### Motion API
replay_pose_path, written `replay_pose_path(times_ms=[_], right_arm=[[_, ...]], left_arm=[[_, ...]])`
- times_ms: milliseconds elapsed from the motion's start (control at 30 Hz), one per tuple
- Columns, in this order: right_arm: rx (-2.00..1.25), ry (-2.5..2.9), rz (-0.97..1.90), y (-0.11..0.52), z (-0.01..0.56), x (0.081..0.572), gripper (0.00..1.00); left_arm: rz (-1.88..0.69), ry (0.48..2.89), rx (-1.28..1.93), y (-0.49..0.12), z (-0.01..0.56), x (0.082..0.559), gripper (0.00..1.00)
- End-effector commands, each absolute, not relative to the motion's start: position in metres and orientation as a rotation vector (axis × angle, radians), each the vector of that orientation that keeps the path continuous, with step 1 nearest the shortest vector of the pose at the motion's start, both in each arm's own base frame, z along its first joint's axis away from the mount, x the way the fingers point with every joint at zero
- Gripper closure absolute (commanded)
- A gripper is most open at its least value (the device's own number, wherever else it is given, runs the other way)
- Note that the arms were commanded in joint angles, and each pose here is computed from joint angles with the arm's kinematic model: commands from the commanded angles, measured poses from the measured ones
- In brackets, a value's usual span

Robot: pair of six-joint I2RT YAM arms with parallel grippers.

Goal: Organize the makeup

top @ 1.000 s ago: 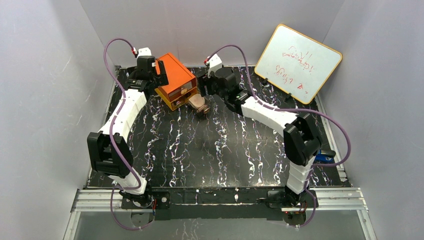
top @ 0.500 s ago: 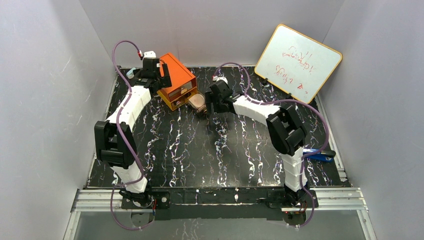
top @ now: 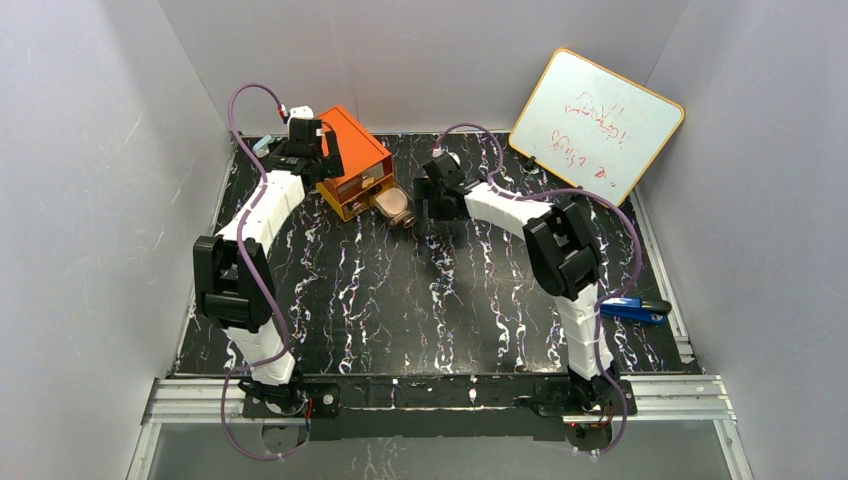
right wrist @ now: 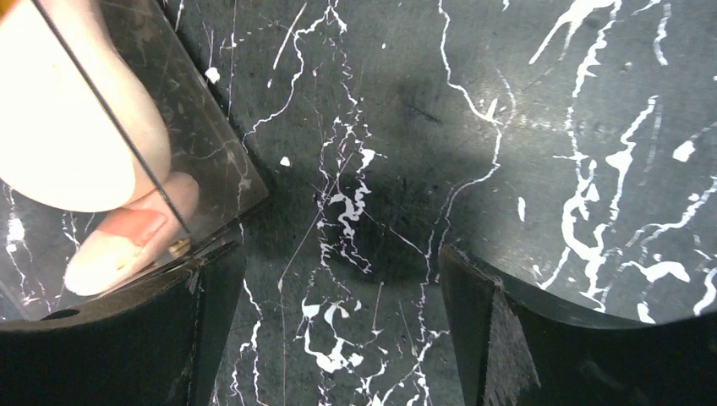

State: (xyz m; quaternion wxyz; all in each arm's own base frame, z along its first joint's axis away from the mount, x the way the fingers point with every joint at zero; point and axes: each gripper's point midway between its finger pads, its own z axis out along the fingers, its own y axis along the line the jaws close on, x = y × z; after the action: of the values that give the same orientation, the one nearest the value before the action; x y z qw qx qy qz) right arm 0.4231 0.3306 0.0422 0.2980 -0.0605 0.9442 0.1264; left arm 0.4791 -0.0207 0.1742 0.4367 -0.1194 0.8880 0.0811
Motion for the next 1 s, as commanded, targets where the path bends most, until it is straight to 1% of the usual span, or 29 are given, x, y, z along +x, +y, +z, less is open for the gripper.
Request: replay_pose_path(times_ms=[0, 567, 733, 967], right_arm=[[-0.134, 2.492, 0.421, 0.349, 0.051, 0.435, 0.08], [-0.11, 2.477, 0.58, 0.398, 0.053, 0.466, 0.08], [-0.098, 2.476, 0.682, 0.419, 0.05, 0.469, 0.07], [-0.152, 2.394, 0.83, 0.454, 0.054, 0.468, 0.04]], left_arm=[[0.232, 2.226, -0.338, -0.014, 0.161, 0.476, 0.02], [0.204, 2.26, -0.361, -0.017, 0.146, 0.463, 0.02], [0.19, 2.272, -0.36, -0.019, 0.142, 0.463, 0.02], [0.176, 2.277, -0.357, -0.021, 0.139, 0.461, 0.02]])
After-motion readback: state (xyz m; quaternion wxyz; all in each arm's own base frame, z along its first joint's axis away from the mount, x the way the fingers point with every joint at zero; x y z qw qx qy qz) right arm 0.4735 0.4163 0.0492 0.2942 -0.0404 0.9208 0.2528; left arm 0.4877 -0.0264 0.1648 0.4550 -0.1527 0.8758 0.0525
